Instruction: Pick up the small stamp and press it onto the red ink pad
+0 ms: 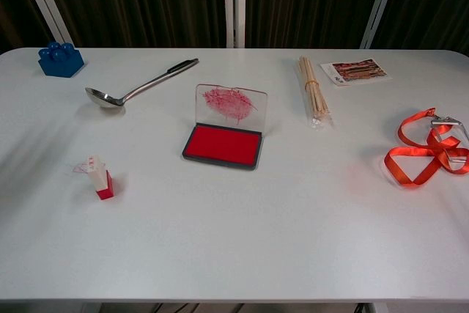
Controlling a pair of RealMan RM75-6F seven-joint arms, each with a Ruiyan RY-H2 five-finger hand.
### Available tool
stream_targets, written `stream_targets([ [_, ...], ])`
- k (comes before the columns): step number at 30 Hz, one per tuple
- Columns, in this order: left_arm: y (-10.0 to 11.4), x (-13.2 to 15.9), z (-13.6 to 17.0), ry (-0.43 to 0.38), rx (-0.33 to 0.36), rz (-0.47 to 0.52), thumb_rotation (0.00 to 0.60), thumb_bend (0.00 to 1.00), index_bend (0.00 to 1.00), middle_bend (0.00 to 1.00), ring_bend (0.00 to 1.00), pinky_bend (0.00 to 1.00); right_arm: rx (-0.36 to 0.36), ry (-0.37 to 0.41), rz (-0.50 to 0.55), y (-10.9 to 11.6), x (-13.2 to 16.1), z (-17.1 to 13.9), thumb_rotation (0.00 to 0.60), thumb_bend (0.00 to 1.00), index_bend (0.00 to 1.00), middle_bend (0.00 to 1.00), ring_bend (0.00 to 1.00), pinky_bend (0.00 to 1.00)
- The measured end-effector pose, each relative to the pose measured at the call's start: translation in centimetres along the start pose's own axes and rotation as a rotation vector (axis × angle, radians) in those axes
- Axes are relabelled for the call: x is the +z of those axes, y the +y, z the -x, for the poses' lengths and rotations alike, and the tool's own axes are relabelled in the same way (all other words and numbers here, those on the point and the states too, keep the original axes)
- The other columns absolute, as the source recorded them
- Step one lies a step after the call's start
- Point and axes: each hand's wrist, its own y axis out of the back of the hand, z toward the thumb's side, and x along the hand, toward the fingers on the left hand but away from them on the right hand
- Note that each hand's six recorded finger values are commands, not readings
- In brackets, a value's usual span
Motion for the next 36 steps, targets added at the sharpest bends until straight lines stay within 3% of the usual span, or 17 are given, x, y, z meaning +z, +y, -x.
stream_targets([
  [5,0.0,0.0,0.0,-0.003,0.000,-0.002,0.137,0.18,0.07,0.08,0.09,0.19,0.002,0.000,-0.001,0.0,0.0,0.0,0.600,0.22,0.00,0.00,0.00,0.00],
  [8,0.2,0.4,-0.1,-0.027,0.014,-0.002,0.214,0.21,0.09,0.10,0.09,0.19,0.003,-0.001,-0.002,0.0,-0.1,0.0,0.600,0.22,0.00,0.00,0.00,0.00],
  [10,0.4,0.9,-0.2,-0.063,0.030,-0.013,0.303,0.23,0.11,0.13,0.10,0.22,0.001,-0.001,-0.002,0.1,0.0,0.0,0.600,0.22,0.00,0.00,0.00,0.00],
  [13,0.8,1.9,-0.7,-0.139,0.057,-0.049,0.528,0.24,0.18,0.18,0.18,0.34,-0.001,0.001,-0.006,0.2,0.1,0.0,0.600,0.22,0.00,0.00,0.00,0.00],
  [15,1.0,2.8,-1.4,-0.209,0.069,-0.088,0.598,0.24,0.21,0.20,0.23,0.44,0.001,0.002,-0.008,0.2,0.2,0.2,0.600,0.22,0.00,0.00,0.00,0.00],
  [18,1.1,4.4,-2.8,-0.320,0.071,-0.150,0.600,0.24,0.23,0.24,0.35,0.60,0.011,0.006,-0.013,0.1,0.5,0.3,0.600,0.22,0.00,0.00,0.00,0.00],
  [22,0.4,6.7,-4.5,-0.453,0.038,-0.248,0.600,0.25,0.25,0.32,0.67,0.84,0.020,0.003,-0.019,-0.1,0.7,0.4,0.600,0.22,0.00,0.00,0.00,0.00],
  [24,-0.5,8.0,-5.0,-0.517,0.003,-0.292,0.600,0.25,0.25,0.33,0.77,0.90,0.019,-0.004,-0.018,-0.1,0.6,0.4,0.600,0.22,0.00,0.00,0.00,0.00],
  [30,-3.6,11.6,-5.4,-0.684,-0.073,-0.423,0.600,0.25,0.25,0.33,0.82,0.93,0.037,-0.015,-0.021,-0.5,0.4,0.1,0.600,0.22,0.00,0.00,0.00,0.00],
  [36,-6.1,14.6,-5.5,-0.774,-0.114,-0.407,0.600,0.25,0.27,0.33,0.82,0.93,0.045,-0.025,-0.022,-0.5,0.0,0.0,0.600,0.22,0.00,0.00,0.00,0.00],
])
